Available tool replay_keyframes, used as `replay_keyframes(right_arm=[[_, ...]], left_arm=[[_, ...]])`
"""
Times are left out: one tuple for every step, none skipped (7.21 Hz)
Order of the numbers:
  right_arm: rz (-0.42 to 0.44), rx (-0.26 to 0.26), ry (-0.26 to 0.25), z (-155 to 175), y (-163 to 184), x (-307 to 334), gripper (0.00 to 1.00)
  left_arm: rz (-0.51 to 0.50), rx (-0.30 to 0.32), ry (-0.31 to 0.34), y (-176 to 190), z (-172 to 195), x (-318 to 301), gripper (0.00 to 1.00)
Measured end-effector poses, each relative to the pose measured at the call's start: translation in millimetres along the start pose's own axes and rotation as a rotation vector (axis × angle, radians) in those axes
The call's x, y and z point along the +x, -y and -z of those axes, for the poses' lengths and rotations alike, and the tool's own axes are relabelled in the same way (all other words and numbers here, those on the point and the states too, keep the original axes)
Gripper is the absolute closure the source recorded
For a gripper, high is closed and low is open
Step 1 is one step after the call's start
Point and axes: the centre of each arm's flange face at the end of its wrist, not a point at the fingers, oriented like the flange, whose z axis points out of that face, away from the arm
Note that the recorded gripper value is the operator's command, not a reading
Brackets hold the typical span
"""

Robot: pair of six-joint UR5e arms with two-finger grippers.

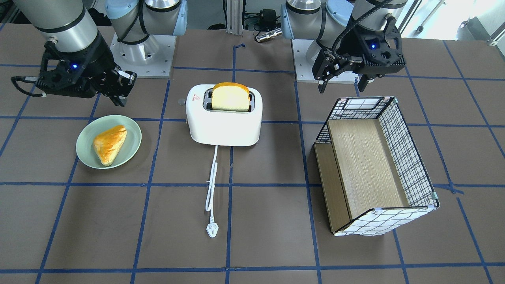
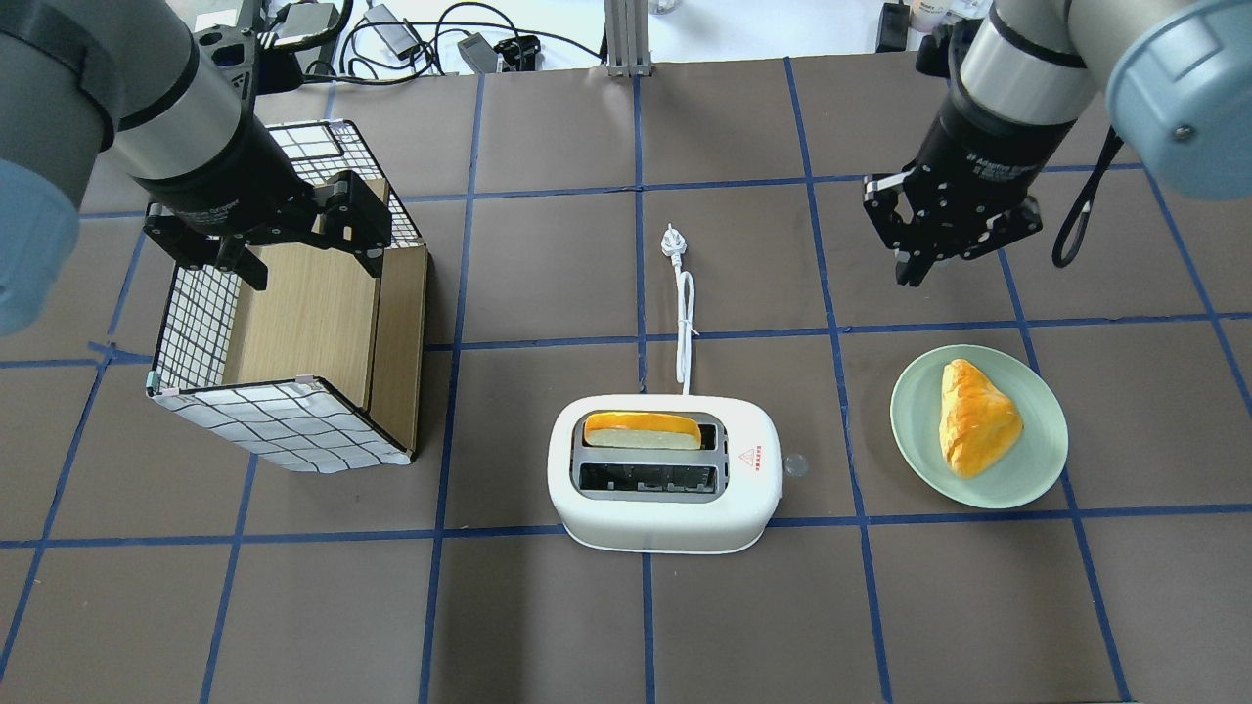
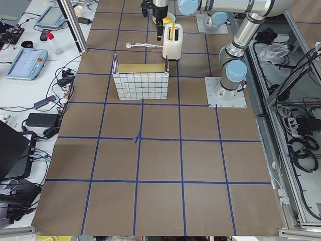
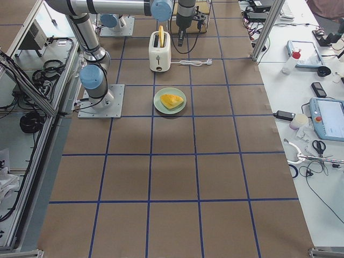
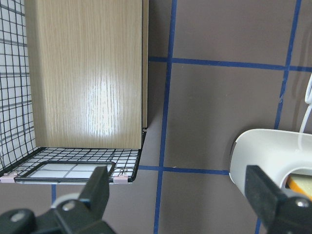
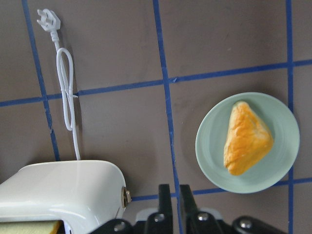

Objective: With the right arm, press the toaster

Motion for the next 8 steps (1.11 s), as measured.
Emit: replay_keyframes(right_arm=[[0.044, 0.069, -0.022, 9.8, 7.5, 1.8, 0.0], [0.066, 0.115, -0.032, 16.0, 12.6, 2.4, 0.0], [0.083, 0.16, -0.035, 20.5, 18.2, 2.3, 0.0], [0.095, 0.19, -0.037, 23.3, 22.3, 2.1, 0.0], [0.1, 0.171, -0.038, 26.7, 22.1, 2.4, 0.0], [0.101, 0.109, -0.039, 33.2, 21.7, 2.8, 0.0], [0.102, 0.065, -0.039, 38.0, 24.9, 2.8, 0.0], [0.107, 0.058, -0.038, 40.8, 29.0, 2.5, 0.0]], left_arm=[[0.0, 0.0, 0.0, 0.0, 0.0, 0.0, 0.0], [0.0, 0.0, 0.0, 0.0, 0.0, 0.0, 0.0], [0.0, 0.0, 0.0, 0.0, 0.0, 0.0, 0.0], [0.0, 0.0, 0.0, 0.0, 0.0, 0.0, 0.0], [0.0, 0.0, 0.0, 0.0, 0.0, 0.0, 0.0], [0.0, 0.0, 0.0, 0.0, 0.0, 0.0, 0.0], [0.0, 0.0, 0.0, 0.0, 0.0, 0.0, 0.0], [0.0, 0.001, 0.0, 0.1, 0.1, 0.0, 0.0]])
